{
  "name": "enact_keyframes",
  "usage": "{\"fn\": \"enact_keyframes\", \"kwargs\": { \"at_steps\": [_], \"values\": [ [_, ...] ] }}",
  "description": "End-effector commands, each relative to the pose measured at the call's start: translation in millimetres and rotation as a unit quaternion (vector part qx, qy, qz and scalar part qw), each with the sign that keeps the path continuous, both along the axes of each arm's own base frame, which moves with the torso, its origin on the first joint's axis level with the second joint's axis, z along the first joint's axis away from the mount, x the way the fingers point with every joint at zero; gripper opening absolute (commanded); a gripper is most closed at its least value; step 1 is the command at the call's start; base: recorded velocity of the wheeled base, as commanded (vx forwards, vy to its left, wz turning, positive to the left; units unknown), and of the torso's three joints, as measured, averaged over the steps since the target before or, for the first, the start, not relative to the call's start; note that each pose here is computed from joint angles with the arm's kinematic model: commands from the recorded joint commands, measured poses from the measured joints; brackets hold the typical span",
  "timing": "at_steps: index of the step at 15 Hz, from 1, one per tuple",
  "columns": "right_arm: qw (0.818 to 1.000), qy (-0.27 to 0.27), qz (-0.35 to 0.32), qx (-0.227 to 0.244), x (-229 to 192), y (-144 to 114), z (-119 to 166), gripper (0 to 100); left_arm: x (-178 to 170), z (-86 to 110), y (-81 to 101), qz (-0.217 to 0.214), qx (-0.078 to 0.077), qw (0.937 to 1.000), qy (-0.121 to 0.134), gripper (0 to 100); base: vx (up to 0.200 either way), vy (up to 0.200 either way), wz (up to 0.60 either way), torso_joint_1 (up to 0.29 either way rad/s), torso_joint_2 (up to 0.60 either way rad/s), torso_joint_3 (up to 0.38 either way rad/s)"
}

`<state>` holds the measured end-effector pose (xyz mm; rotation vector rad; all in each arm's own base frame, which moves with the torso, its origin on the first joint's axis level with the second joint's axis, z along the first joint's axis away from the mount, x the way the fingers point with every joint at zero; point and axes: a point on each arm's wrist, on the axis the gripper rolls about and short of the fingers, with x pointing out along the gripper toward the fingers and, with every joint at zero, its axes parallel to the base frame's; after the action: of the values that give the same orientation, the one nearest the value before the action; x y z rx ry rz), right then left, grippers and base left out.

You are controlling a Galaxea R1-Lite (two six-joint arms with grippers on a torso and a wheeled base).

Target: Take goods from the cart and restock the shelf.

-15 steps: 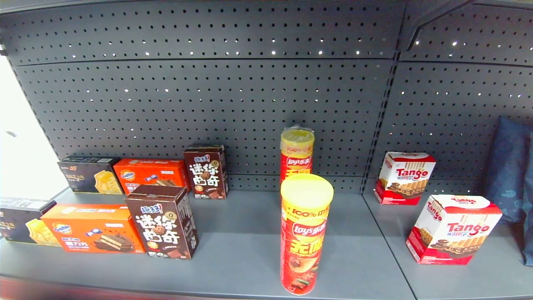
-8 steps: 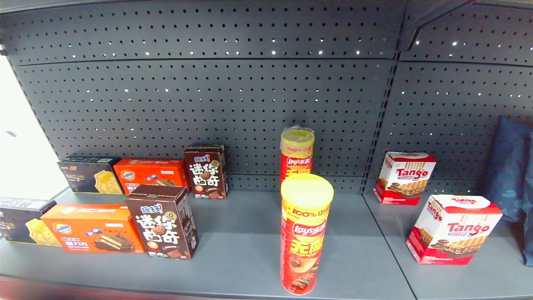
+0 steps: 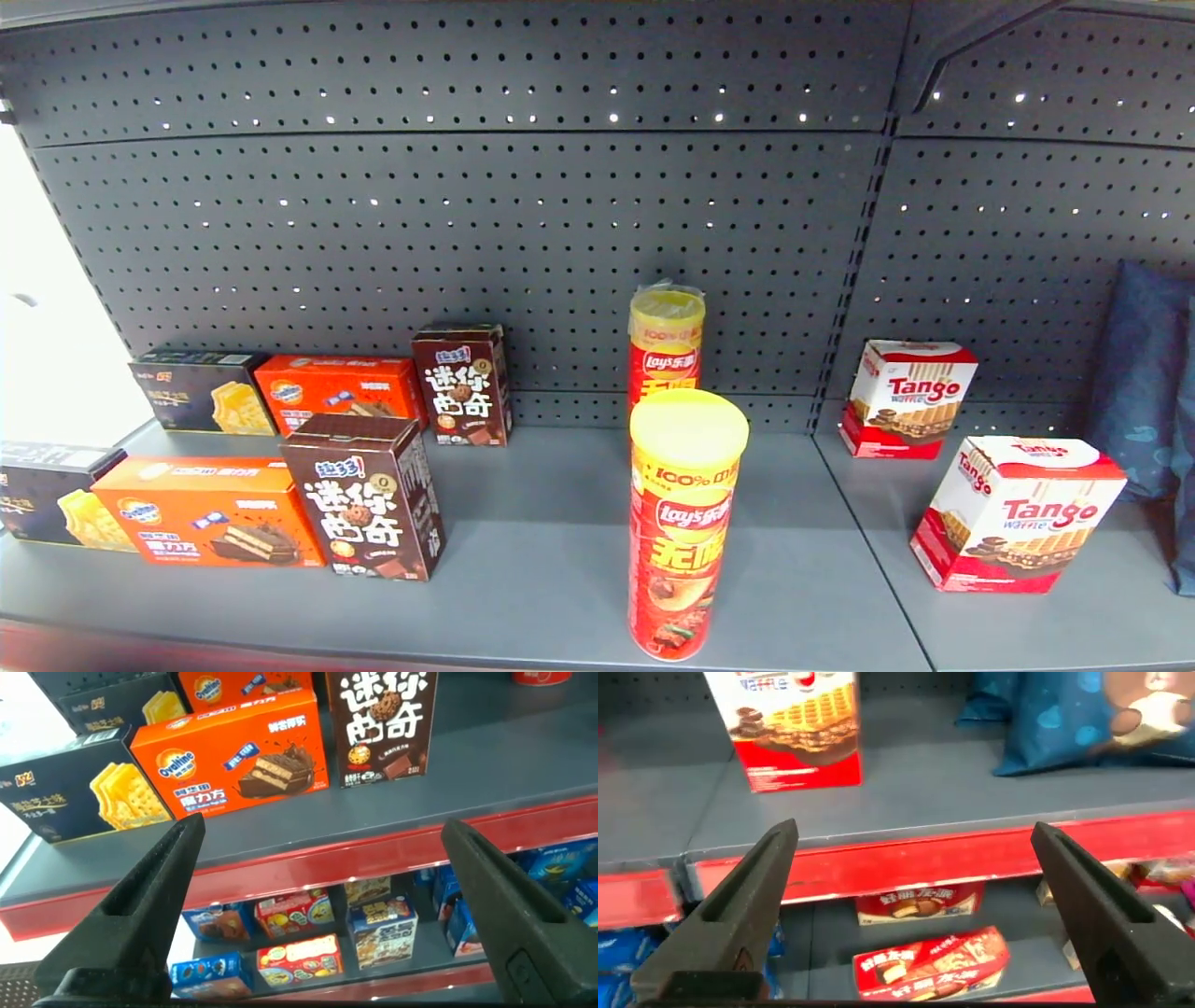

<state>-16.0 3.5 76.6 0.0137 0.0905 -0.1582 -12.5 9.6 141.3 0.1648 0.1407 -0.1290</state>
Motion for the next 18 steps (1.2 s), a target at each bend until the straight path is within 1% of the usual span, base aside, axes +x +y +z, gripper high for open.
{"fn": "enact_keyframes", "kwargs": {
  "at_steps": [1, 5, 7, 8, 9, 10, 11, 13, 14, 15, 16, 17, 18],
  "values": [
    [0.994, -0.041, 0.099, -0.002, -6.3, -3.3, -1.1, 100, -0.4, -0.6, 0.1, 0.006, 0.001, 1.0000, 0.000, 100, 0.000, 0.000, 0.00, 0.000, 0.00, 0.000],
    [0.995, -0.045, 0.090, -0.003, -6.8, -3.0, -1.2, 100, 0.1, 1.2, 0.0, 0.013, 0.001, 0.9999, -0.001, 100, 0.000, 0.000, 0.00, 0.000, 0.00, 0.000],
    [0.995, -0.045, 0.090, -0.003, -6.8, -3.0, -1.2, 100, 1.9, -8.6, -0.9, 0.002, 0.006, 0.9999, 0.015, 100, 0.000, 0.000, 0.00, 0.000, 0.00, 0.000],
    [0.995, -0.045, 0.090, -0.003, -6.8, -3.0, -1.2, 100, 4.2, -22.0, -1.8, -0.022, 0.014, 0.9992, 0.031, 100, 0.000, 0.000, 0.00, 0.000, 0.00, 0.000],
    [0.995, -0.045, 0.090, -0.003, -6.8, -3.0, -1.2, 100, 6.0, -33.3, -2.3, -0.037, 0.020, 0.9981, 0.045, 100, 0.000, 0.000, 0.00, 0.000, 0.00, 0.000],
    [0.995, -0.045, 0.090, -0.003, -6.8, -3.0, -1.2, 100, 6.9, -43.9, -2.5, -0.042, 0.026, 0.9970, 0.059, 100, 0.000, 0.000, 0.00, 0.000, 0.00, 0.000],
    [0.995, -0.045, 0.090, -0.003, -6.8, -3.0, -1.2, 100, 6.2, -53.1, -1.9, -0.044, 0.024, 0.9972, 0.055, 100, 0.000, 0.000, 0.00, 0.000, 0.00, 0.000],
    [0.995, -0.045, 0.090, -0.003, -6.8, -3.0, -1.2, 100, 11.0, -54.5, -3.3, -0.057, 0.023, 0.9973, 0.041, 100, 0.000, 0.000, 0.00, 0.000, 0.00, 0.000],
    [0.995, -0.045, 0.090, -0.003, -6.8, -3.0, -1.2, 100, 15.6, -57.4, -6.4, -0.057, 0.019, 0.9970, 0.049, 100, 0.000, 0.000, 0.00, 0.000, 0.00, 0.000],
    [0.995, -0.045, 0.090, -0.003, -6.8, -3.0, -1.2, 100, 16.7, -57.2, -10.0, -0.068, 0.003, 0.9958, 0.061, 100, 0.000, 0.000, 0.00, 0.000, 0.00, 0.000],
    [0.995, -0.045, 0.090, -0.003, -6.8, -3.0, -1.2, 100, 13.3, -61.8, -12.8, -0.097, -0.015, 0.9918, 0.081, 100, 0.000, 0.000, 0.00, 0.000, 0.00, 0.000],
    [0.995, -0.045, 0.090, -0.003, -6.8, -3.0, -1.2, 100, 10.1, -62.9, -13.2, -0.082, -0.019, 0.9931, 0.081, 100, 0.000, 0.000, 0.00, 0.000, 0.00, 0.000],
    [0.995, -0.045, 0.090, -0.003, -6.8, -3.0, -1.2, 100, 10.5, -62.4, -13.2, -0.049, -0.020, 0.9955, 0.078, 100, 0.000, 0.000, 0.00, 0.000, 0.00, 0.000]
  ]
}}
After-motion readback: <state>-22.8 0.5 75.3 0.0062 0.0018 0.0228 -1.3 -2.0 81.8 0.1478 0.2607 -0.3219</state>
